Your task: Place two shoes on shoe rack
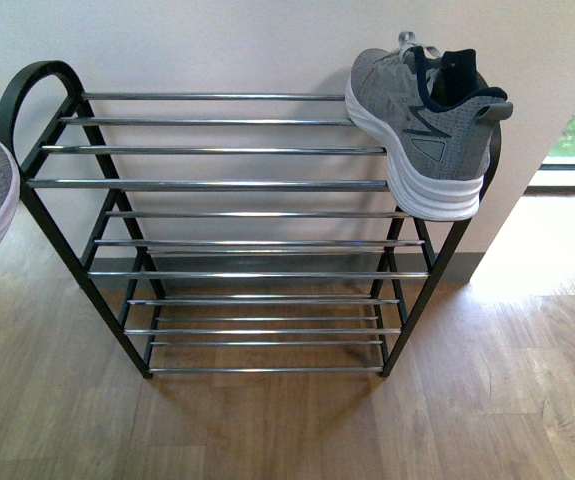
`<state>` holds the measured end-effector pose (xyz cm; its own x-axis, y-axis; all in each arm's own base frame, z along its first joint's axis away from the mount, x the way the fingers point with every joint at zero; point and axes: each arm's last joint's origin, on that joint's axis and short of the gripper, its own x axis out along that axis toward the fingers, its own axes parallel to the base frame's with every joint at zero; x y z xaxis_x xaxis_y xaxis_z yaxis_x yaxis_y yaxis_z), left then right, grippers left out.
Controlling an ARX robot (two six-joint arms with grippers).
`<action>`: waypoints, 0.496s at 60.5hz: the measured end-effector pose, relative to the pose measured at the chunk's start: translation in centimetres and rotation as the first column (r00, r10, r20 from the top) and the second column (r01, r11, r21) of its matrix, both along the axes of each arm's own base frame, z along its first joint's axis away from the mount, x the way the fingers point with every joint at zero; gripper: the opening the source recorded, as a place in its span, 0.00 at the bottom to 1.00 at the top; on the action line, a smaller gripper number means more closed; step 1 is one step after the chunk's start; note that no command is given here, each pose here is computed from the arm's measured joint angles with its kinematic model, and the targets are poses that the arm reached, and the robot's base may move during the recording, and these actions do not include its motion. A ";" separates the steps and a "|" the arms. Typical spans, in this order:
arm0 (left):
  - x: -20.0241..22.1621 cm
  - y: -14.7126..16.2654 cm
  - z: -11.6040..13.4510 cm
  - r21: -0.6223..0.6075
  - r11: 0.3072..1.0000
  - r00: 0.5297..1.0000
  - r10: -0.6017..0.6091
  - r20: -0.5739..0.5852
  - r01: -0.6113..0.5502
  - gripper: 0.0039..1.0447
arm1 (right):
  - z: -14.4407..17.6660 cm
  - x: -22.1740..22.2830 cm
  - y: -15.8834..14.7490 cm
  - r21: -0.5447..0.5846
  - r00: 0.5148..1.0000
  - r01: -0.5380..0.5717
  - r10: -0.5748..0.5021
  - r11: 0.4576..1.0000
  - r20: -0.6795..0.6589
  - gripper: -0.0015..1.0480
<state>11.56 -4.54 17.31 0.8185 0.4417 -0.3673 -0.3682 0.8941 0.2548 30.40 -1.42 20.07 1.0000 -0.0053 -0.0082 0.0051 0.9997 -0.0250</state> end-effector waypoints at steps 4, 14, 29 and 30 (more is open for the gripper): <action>0.0 0.0 0.0 0.000 1.000 1.000 0.000 0.000 0.000 0.01 | -0.2 -1.5 0.4 0.006 1.000 0.005 -0.005 1.000 0.009 0.47; 0.0 0.0 0.0 0.000 1.000 1.000 0.000 0.000 0.000 0.01 | -1.2 -4.6 1.3 0.011 1.000 -0.006 0.006 1.000 0.000 0.22; 0.0 0.0 0.0 0.000 1.000 1.000 0.000 0.000 0.000 0.01 | -2.2 -8.7 1.4 0.015 1.000 -0.004 0.004 1.000 -0.001 0.02; 0.0 0.0 0.0 0.000 1.000 1.000 0.000 0.000 0.000 0.01 | -2.2 -8.8 1.4 0.015 1.000 -0.004 0.004 1.000 -0.001 0.02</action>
